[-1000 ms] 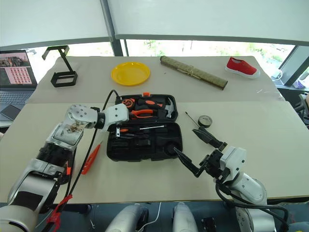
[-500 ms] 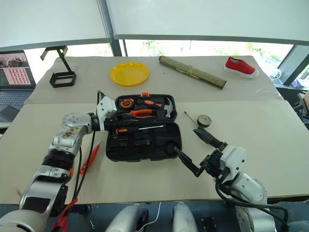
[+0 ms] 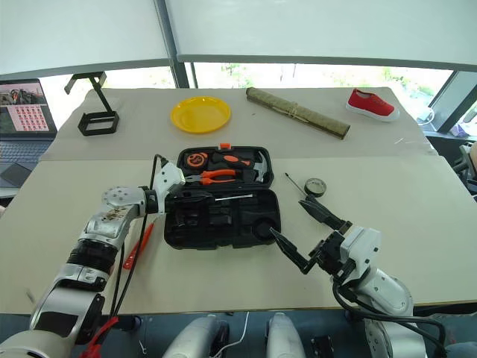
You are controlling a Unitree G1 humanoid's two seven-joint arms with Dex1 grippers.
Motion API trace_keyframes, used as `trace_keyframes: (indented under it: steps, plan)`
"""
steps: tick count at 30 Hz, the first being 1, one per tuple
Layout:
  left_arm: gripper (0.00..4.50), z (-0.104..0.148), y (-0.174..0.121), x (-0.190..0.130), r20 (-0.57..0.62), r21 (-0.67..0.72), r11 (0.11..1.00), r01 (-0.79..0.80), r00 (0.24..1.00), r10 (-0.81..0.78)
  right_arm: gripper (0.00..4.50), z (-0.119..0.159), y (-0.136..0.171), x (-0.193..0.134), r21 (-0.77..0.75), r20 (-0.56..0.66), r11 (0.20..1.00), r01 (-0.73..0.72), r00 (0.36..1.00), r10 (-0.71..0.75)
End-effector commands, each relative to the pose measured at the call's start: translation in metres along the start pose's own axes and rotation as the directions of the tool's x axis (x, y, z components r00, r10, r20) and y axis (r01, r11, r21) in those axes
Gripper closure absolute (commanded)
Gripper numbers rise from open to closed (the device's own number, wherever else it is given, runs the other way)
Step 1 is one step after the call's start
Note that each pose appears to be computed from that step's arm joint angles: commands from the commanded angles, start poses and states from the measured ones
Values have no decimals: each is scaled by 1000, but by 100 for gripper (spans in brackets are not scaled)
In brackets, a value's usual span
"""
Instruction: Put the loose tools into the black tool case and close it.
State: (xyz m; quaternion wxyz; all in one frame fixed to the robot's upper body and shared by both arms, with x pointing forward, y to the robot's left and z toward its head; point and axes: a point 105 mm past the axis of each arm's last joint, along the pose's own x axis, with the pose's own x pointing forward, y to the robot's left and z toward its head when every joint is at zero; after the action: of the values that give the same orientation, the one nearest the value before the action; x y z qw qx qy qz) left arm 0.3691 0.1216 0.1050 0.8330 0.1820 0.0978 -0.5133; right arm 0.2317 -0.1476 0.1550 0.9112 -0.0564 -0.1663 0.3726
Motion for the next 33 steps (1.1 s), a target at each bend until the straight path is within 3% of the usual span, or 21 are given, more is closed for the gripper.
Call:
trace_keyframes:
  steps: [1, 4, 6, 7, 10, 12, 15, 20, 23, 25, 29, 33]
  plan:
    - [438, -40, -18, 8, -166, -93, 995, 37, 985, -52, 0, 10, -4, -1, -44, 41, 999, 9, 999, -7]
    - [438, -38, -18, 11, -155, -74, 997, 8, 988, -20, 0, 9, -6, -3, -48, 36, 999, 16, 999, -14]
    - [438, -29, -12, 8, -92, -36, 999, -25, 996, 22, 0, 9, -8, -6, -51, 30, 998, 26, 999, -25]
    - [438, -17, -4, 0, -2, -7, 998, -67, 998, 67, 0, 11, -12, -10, -49, 23, 998, 46, 999, -45]
    - [368, 20, 2, -41, 286, 83, 990, -113, 954, 84, 0, 14, -23, -26, -52, -11, 995, 89, 996, -89]
    - [298, 31, 5, -67, 367, 147, 978, -148, 926, 85, 0, 14, -28, -39, -68, -48, 992, 107, 993, -110]
    - [185, 40, -5, -103, 384, 200, 977, -78, 923, -5, 0, 11, -35, -63, -97, -126, 988, 123, 983, -135]
    - [11, 40, -38, -140, 344, 128, 988, 81, 931, -121, 0, 0, -42, -110, -91, -279, 980, 178, 940, -196]
    - [5, 26, -71, -148, 289, 111, 978, 179, 935, -204, 0, -15, -45, -136, -65, -410, 969, 240, 878, -245]
    - [5, 19, -73, -150, 303, 93, 986, 138, 939, -160, 0, -17, -52, -138, -57, -433, 957, 284, 857, -280]
    - [5, 12, -68, -146, 325, 75, 994, 75, 941, -95, 0, -18, -57, -111, -25, -442, 975, 223, 872, -211]
    - [5, 17, -69, -138, 381, 63, 996, 67, 921, -86, 0, -22, -89, -63, -34, -512, 981, 192, 839, -182]
